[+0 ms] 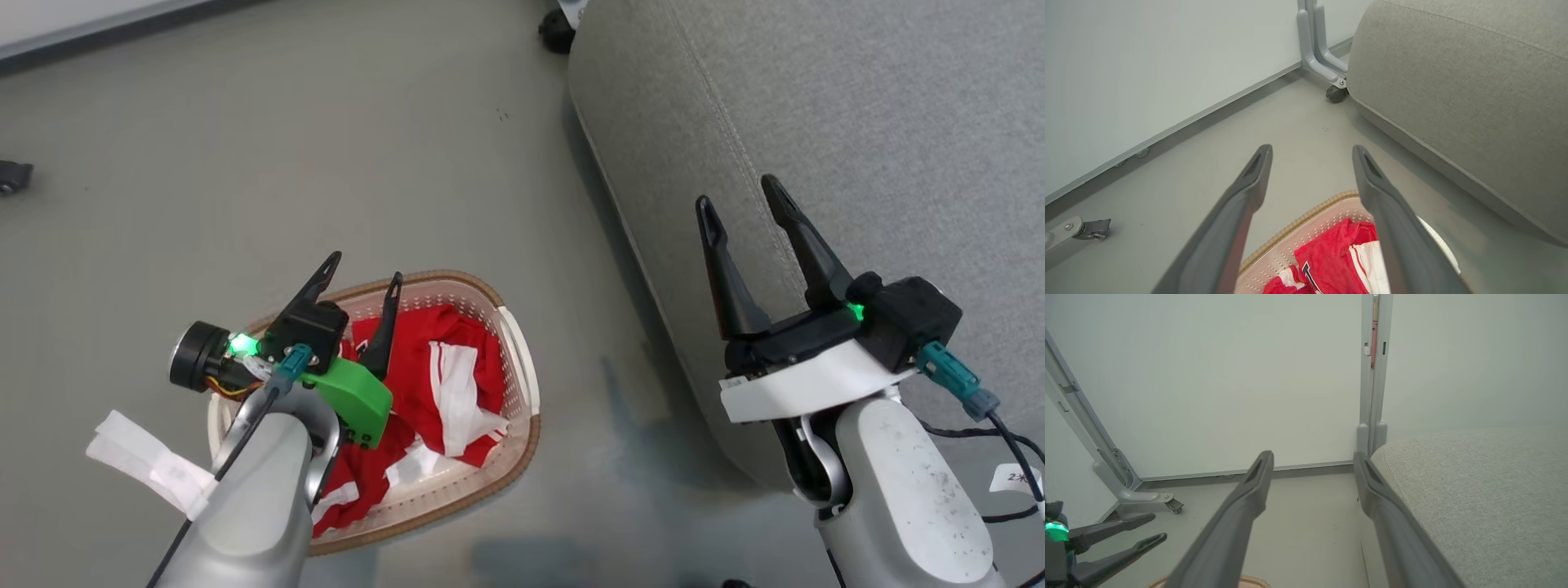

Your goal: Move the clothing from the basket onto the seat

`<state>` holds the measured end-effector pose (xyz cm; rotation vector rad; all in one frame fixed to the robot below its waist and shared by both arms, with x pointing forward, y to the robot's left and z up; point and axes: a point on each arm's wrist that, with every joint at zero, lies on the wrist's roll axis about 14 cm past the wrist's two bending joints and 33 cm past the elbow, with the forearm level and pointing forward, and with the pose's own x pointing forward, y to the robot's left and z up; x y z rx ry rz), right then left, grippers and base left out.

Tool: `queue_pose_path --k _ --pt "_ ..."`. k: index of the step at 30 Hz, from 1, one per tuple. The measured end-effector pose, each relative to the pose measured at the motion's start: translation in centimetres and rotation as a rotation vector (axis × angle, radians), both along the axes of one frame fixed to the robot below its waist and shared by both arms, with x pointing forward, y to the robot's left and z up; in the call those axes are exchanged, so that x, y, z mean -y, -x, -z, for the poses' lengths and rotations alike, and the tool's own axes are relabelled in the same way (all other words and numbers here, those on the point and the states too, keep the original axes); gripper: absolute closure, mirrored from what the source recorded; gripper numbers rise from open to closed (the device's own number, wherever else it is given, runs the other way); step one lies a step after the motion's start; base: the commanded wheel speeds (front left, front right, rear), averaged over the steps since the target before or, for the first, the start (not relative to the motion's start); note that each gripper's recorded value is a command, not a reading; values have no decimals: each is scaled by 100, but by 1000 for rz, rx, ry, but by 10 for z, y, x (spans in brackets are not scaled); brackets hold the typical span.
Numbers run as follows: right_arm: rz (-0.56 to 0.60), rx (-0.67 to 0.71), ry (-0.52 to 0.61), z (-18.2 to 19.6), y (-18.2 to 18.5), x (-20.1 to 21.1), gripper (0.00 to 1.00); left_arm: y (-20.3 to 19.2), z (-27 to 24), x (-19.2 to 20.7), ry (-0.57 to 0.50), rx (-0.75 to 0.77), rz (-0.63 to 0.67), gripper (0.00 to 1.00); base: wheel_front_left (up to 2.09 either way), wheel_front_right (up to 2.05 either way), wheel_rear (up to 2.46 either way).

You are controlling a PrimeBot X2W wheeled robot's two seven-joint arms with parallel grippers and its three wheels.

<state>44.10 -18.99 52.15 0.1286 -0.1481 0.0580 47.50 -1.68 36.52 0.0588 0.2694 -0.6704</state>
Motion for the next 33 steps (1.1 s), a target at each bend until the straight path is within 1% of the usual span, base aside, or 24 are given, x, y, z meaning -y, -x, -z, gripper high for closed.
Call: queue_pose_path --k 5,12,16,22,26,33 --pt "23 -32 2 14 -10 11 0 -1 47 14 -56 -86 84 0 0 0 0" --pt "28 -76 14 36 -28 16 0 2 107 32 -124 -183 197 0 0 0 0" --pt "15 -108 20 54 -38 15 0 6 145 34 -175 -240 252 0 0 0 0" --pt "9 -153 25 79 -50 16 0 11 195 32 -230 -320 299 0 0 0 0" --pt "17 -195 33 98 -52 20 0 20 224 36 -257 -373 340 0 0 0 0" --pt "30 -252 53 124 -52 26 0 33 257 41 -294 -430 399 0 6 6 6"
